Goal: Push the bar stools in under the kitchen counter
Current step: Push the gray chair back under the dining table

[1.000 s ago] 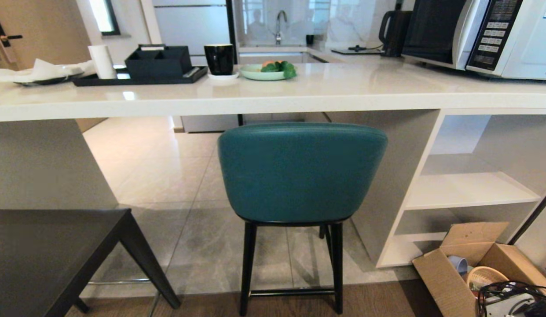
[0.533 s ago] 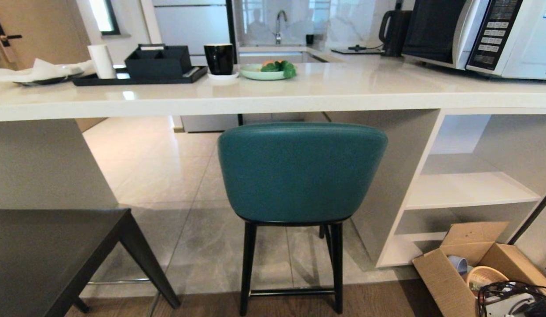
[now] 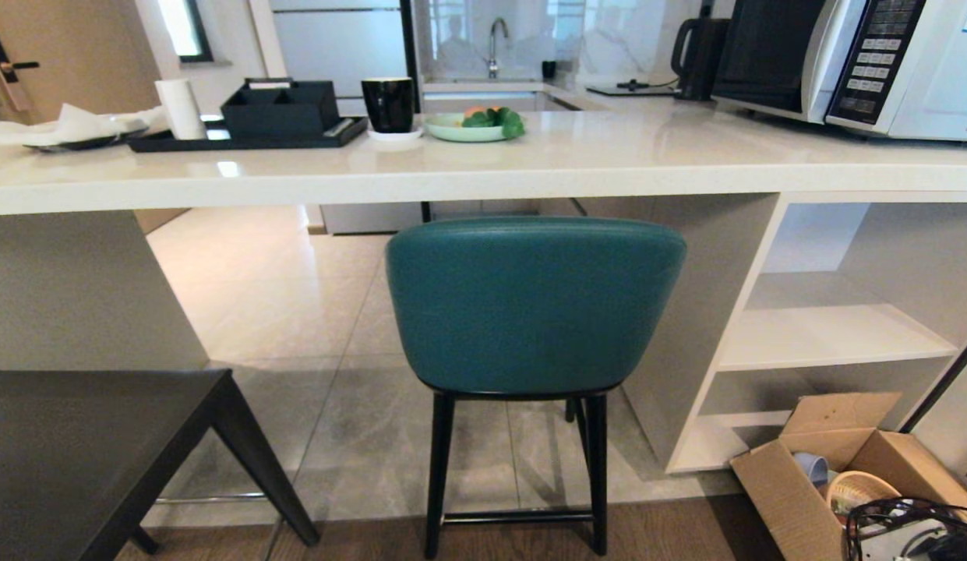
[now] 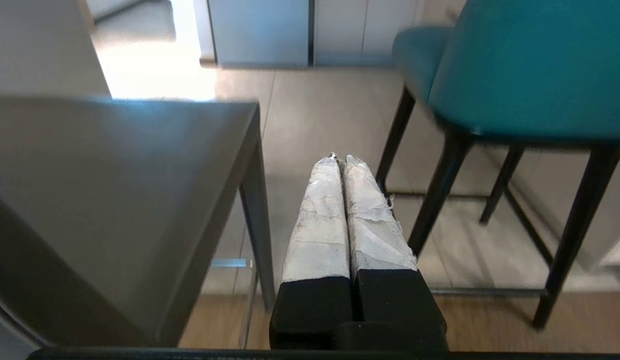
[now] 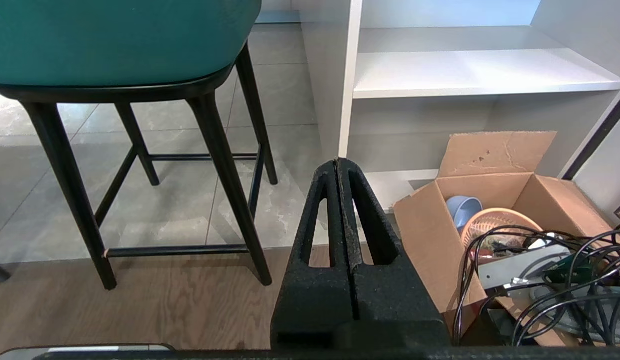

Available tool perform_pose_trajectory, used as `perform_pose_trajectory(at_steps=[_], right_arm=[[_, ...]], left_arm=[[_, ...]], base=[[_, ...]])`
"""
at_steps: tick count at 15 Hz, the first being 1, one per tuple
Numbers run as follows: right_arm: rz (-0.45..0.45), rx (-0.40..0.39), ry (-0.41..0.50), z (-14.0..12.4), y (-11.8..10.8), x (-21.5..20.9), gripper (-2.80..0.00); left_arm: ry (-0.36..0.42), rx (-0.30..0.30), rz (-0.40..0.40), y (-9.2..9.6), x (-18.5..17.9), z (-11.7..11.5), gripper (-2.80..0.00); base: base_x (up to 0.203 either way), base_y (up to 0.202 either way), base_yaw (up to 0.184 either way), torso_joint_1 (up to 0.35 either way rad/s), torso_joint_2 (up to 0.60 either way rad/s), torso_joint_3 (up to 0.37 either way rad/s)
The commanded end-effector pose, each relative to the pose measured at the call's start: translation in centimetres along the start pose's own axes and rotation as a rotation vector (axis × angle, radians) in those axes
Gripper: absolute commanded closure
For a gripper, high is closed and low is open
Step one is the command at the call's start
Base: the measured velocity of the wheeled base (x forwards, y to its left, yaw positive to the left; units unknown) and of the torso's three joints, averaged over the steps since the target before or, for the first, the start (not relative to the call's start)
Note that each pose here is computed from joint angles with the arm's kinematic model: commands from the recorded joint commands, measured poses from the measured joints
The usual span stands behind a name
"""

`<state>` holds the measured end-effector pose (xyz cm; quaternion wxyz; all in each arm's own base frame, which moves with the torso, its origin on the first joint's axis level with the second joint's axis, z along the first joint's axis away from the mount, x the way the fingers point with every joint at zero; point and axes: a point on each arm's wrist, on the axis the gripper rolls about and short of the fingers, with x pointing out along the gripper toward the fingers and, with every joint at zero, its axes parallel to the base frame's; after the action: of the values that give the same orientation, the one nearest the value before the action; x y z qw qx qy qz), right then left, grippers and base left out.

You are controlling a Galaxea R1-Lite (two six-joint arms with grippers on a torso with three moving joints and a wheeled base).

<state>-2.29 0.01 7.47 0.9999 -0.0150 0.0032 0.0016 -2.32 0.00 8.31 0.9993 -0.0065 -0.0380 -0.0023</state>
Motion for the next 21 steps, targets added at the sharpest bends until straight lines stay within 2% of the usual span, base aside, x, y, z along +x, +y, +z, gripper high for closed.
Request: perform_pose_trajectory(at_steps=[1, 4, 6, 9, 15, 21], right_arm=[[0.007, -0.005, 0.004, -0.05, 0.02, 0.02, 0.00], [0.004, -0.012, 0.004, -0.08, 0.01, 0.03, 0.00], [0.009, -0.068, 0.002, -0.04, 0.02, 0.02, 0.00], [0.006, -0.039, 0.003, -0.04, 0.01, 0.02, 0.00], [0.003, -0.017, 0.001, -0.02, 0.01, 0.02, 0.00], [0.003, -0.016, 0.001, -0.02, 0.01, 0.02, 0.00]], left_arm=[[0.080, -0.004, 0.003, 0.01, 0.01, -0.53, 0.00], [0.083, -0.001, 0.011, 0.03, -0.09, -0.52, 0.00], [0.085, 0.022, 0.004, 0.02, -0.10, -0.55, 0.00], [0.088, -0.008, 0.013, 0.03, -0.09, -0.56, 0.00], [0.085, -0.007, 0.013, 0.03, -0.10, -0.55, 0.00], [0.086, -0.005, 0.013, 0.03, -0.10, -0.56, 0.00]], base=[[0.000, 0.000, 0.000, 0.000, 0.00, 0.000], [0.000, 0.000, 0.000, 0.000, 0.00, 0.000], [0.000, 0.000, 0.000, 0.000, 0.00, 0.000], [0.000, 0.000, 0.000, 0.000, 0.00, 0.000], [-0.010, 0.000, 0.000, 0.002, 0.00, 0.000], [-0.191, 0.000, 0.000, 0.004, 0.00, 0.001]])
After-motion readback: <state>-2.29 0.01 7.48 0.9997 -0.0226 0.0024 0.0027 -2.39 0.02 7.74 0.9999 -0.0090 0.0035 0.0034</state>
